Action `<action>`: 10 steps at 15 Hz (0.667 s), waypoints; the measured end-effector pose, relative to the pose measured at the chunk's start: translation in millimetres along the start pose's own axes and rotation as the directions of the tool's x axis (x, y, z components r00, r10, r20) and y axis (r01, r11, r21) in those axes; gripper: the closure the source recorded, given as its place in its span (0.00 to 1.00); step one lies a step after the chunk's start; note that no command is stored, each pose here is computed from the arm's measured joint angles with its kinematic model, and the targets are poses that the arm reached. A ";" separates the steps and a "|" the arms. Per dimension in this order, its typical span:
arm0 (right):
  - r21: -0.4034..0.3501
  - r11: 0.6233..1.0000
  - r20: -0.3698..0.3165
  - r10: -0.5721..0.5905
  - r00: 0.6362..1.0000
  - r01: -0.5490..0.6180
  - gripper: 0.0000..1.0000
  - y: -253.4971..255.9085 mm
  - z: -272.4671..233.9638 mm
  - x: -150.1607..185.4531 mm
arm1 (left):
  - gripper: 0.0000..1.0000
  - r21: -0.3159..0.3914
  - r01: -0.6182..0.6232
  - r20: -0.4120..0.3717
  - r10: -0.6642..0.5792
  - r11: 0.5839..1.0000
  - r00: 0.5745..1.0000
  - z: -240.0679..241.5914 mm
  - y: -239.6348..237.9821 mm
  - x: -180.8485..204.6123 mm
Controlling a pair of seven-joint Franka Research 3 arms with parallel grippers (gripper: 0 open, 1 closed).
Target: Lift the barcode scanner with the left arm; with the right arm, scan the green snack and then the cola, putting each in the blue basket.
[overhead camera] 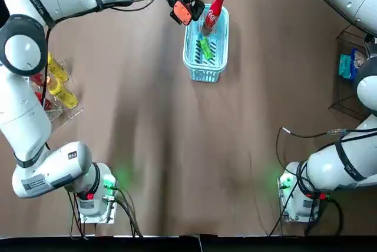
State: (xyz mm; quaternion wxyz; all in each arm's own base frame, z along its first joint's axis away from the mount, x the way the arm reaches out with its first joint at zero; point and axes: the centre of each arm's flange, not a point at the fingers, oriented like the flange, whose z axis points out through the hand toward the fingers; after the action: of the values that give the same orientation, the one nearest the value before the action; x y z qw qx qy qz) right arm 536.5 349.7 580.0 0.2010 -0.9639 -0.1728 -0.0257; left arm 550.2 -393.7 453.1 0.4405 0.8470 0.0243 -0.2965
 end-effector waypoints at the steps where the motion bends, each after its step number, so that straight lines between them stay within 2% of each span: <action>1: 0.000 1.000 0.000 0.000 1.000 0.000 0.68 0.0 0.0 0.0 | 0.94 0.008 -0.013 0.002 0.013 1.000 1.000 5.2 -4.2 4.5; 5: 0.001 1.000 0.000 0.001 1.000 -0.001 0.68 0.0 0.0 0.0 | 0.94 0.015 -0.069 0.012 0.069 0.997 0.998 14.5 -8.2 9.1; 10: 0.001 1.000 0.001 0.003 1.000 -0.003 0.68 1.0 0.4 0.4 | 0.94 0.009 -0.073 0.001 0.073 0.997 0.997 7.3 -8.0 10.6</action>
State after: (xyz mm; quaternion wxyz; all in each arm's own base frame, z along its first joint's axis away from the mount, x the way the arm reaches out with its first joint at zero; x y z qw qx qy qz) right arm 537.2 349.1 579.3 0.2014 -0.9641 -0.1712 -0.0248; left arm 553.0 -396.8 438.5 0.4471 0.8492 -0.0081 -0.2809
